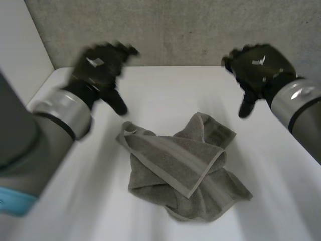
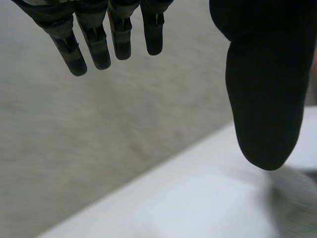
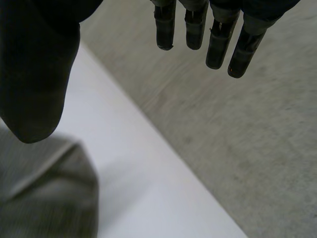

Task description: Fold the towel.

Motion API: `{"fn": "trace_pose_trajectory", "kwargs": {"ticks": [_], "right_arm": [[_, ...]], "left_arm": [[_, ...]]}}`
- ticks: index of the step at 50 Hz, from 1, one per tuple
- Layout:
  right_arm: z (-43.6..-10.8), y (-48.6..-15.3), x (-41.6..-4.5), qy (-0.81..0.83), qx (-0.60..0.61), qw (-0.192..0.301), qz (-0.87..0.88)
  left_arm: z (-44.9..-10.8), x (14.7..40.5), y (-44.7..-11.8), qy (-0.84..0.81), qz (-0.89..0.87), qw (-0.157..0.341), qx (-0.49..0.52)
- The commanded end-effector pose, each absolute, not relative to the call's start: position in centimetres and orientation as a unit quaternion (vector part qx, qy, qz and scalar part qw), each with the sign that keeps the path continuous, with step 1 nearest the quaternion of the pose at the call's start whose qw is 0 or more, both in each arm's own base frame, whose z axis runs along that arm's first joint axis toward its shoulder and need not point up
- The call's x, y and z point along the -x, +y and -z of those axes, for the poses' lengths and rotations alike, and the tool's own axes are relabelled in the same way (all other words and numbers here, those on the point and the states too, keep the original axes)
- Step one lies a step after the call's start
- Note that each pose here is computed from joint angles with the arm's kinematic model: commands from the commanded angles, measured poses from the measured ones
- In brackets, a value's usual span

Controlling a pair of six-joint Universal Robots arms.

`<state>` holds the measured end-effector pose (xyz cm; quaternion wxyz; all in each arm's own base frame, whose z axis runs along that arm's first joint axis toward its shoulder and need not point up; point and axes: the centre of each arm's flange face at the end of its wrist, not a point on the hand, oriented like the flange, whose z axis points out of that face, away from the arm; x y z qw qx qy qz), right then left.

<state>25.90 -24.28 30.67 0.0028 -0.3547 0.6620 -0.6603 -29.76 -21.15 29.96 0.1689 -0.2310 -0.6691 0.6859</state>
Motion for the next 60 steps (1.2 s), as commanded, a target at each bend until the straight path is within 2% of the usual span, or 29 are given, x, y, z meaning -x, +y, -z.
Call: {"fn": "trace_pose_trajectory", "kwargs": {"ticks": [1,8,14,18,24,29,32,34,35,36,38,39,40,41,42,43,44,46,47,49,55,60], "right_arm": [[-27.1,-24.4,-23.8,0.696,0.392,-0.034,0.601],[-22.0,-25.3,-20.0,0.747,0.355,-0.049,0.56],[-19.7,-24.6,-18.7,0.761,0.349,-0.034,0.546],[-18.9,-24.6,-18.1,0.77,0.342,-0.031,0.538],[-19.0,-24.8,-18.0,0.767,0.34,-0.033,0.543],[-19.1,-25.1,-18.1,0.762,0.339,-0.034,0.55],[-18.9,-25.4,-18.3,0.759,0.339,-0.032,0.555],[-18.8,-25.6,-18.3,0.761,0.332,-0.028,0.557],[-18.6,-25.9,-18.4,0.765,0.319,-0.017,0.559],[-18.6,-25.9,-18.4,0.765,0.319,-0.017,0.559],[-18.2,-26.5,-18.8,0.779,0.286,0.024,0.557],[-18.2,-26.5,-18.8,0.779,0.285,0.025,0.557],[-17.7,-26.7,-19.0,0.789,0.268,0.053,0.55],[-17.3,-26.8,-19.3,0.799,0.251,0.084,0.54],[-17.3,-26.8,-19.3,0.799,0.251,0.084,0.54],[-16.9,-26.9,-19.6,0.804,0.236,0.116,0.532],[-16.9,-26.9,-19.6,0.805,0.236,0.116,0.532],[-16.0,-26.8,-20.2,0.814,0.214,0.175,0.512],[-16.0,-26.8,-20.3,0.814,0.214,0.175,0.512],[-15.2,-26.6,-21.2,0.82,0.206,0.21,0.491],[-14.6,-26.6,-22.9,0.82,0.211,0.227,0.481],[-14.3,-25.8,-24.5,0.814,0.225,0.237,0.479]], "left_arm": [[-22.7,34.7,-17.2,-0.681,-0.605,0.2,0.361],[-18.2,37.5,-16.6,-0.655,-0.603,0.201,0.409],[-15.0,39.9,-16.7,-0.612,-0.628,0.211,0.433],[-13.8,40.5,-16.7,-0.61,-0.62,0.217,0.444],[-13.1,40.5,-16.7,-0.613,-0.613,0.217,0.448],[-14.1,40.0,-17.1,-0.615,-0.623,0.205,0.437],[-15.2,38.9,-18.0,-0.621,-0.632,0.182,0.427],[-16.5,36.7,-20.6,-0.631,-0.648,0.134,0.405],[-16.5,36.7,-20.6,-0.631,-0.648,0.133,0.405],[-17.3,35.6,-21.7,-0.631,-0.658,0.11,0.395],[-17.9,34.8,-22.2,-0.632,-0.664,0.097,0.388],[-18.5,34.0,-22.5,-0.633,-0.668,0.089,0.381],[-18.9,33.3,-22.7,-0.634,-0.671,0.086,0.375],[-18.9,33.3,-22.7,-0.634,-0.671,0.086,0.375],[-19.1,33.0,-22.6,-0.633,-0.674,0.085,0.372],[-19.1,32.9,-22.4,-0.633,-0.674,0.086,0.372],[-19.1,32.9,-22.4,-0.633,-0.674,0.086,0.372],[-19.1,32.9,-22.3,-0.633,-0.674,0.087,0.372],[-19.0,33.1,-21.9,-0.632,-0.673,0.091,0.374],[-18.9,33.3,-21.5,-0.631,-0.671,0.095,0.378],[-18.9,34.5,-20.1,-0.622,-0.669,0.114,0.389],[-19.2,34.9,-19.4,-0.635,-0.664,0.153,0.364]]}}
